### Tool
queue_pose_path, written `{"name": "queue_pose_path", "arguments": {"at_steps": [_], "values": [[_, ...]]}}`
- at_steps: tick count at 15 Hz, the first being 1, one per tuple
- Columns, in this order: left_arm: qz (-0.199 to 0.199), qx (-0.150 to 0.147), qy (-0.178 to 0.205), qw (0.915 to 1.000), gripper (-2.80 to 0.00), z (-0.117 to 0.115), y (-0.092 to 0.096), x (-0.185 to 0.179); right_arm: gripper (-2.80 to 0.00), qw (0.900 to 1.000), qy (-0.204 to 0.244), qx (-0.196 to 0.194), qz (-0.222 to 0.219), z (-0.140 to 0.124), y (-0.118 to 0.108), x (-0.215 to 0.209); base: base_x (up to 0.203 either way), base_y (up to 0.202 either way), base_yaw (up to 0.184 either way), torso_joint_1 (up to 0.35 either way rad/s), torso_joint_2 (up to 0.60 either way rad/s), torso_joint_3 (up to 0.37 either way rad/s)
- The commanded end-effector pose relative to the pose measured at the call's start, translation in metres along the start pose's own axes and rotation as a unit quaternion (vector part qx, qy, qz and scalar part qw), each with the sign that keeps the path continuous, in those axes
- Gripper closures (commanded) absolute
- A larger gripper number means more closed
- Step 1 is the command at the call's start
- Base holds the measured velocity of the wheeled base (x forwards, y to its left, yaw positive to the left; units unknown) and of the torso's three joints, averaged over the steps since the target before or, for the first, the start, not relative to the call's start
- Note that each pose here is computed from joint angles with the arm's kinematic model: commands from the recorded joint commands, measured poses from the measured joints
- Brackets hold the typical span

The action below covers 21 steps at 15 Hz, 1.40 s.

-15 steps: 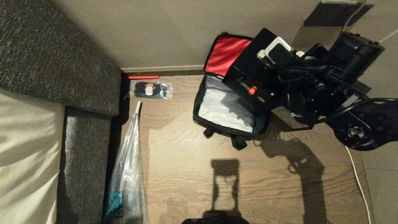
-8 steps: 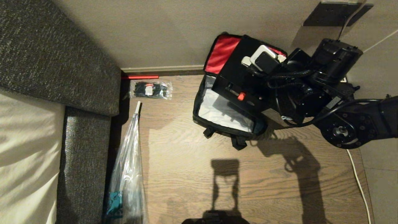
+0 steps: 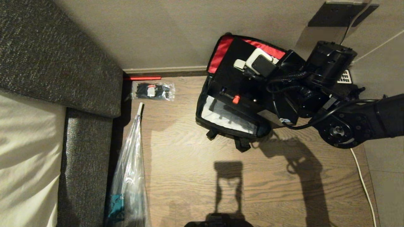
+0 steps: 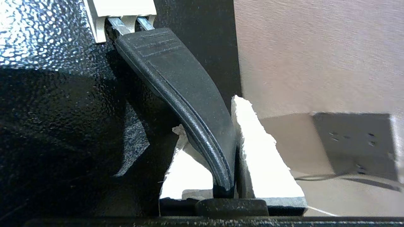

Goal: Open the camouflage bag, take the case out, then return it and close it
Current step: Place the black box back

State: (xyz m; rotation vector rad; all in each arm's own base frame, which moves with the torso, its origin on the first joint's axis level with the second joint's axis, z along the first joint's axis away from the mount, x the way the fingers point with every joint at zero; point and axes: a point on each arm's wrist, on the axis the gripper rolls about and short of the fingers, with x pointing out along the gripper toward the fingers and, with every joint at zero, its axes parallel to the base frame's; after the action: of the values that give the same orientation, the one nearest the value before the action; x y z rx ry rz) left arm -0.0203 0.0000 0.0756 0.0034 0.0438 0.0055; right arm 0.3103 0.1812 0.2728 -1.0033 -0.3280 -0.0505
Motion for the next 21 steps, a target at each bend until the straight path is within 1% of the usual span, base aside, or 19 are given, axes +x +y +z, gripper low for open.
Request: {"name": "queue_pose_path", "arguments": {"at_steps": [1, 4, 9, 13, 17, 19, 21], "values": [[0.001, 0.0, 0.003, 1.0, 0.0, 0.0, 0.0, 0.001, 0.0, 1.0, 0.0, -0.003, 0.005, 0.001, 0.009, 0.003, 0.0, 0.0, 0.0, 0.0, 0.0, 0.0], [0.0, 0.0, 0.005, 1.0, 0.0, 0.0, 0.0, 0.001, 0.0, 1.0, -0.005, 0.013, 0.01, 0.006, 0.019, 0.01, 0.0, 0.0, 0.0, 0.0, 0.0, 0.0], [0.0, 0.0, 0.003, 1.0, 0.0, 0.0, 0.0, 0.001, 0.0, 1.0, -0.003, 0.013, 0.017, 0.006, 0.025, 0.013, 0.0, 0.0, 0.0, 0.0, 0.0, 0.0], [0.0, 0.0, 0.0, 1.0, 0.0, 0.0, 0.0, 0.0, 0.0, 1.0, 0.004, 0.01, 0.029, 0.001, 0.035, 0.013, 0.0, 0.0, 0.0, 0.0, 0.0, 0.0], [0.0, 0.0, 0.0, 1.0, 0.0, 0.0, 0.0, 0.0, 0.0, 0.999, 0.011, 0.017, 0.045, -0.005, 0.044, 0.009, 0.0, 0.0, 0.0, 0.0, 0.0, 0.0], [0.0, 0.0, 0.0, 1.0, 0.0, 0.0, 0.0, 0.0, 0.0, 0.998, 0.013, 0.033, 0.047, -0.005, 0.044, 0.008, 0.0, 0.0, 0.0, 0.0, 0.0, 0.0], [0.0, 0.0, 0.0, 1.0, 0.0, 0.0, 0.0, 0.0, 0.0, 0.998, 0.016, 0.036, 0.052, -0.007, 0.047, 0.007, 0.0, 0.0, 0.0, 0.0, 0.0, 0.0]]}}
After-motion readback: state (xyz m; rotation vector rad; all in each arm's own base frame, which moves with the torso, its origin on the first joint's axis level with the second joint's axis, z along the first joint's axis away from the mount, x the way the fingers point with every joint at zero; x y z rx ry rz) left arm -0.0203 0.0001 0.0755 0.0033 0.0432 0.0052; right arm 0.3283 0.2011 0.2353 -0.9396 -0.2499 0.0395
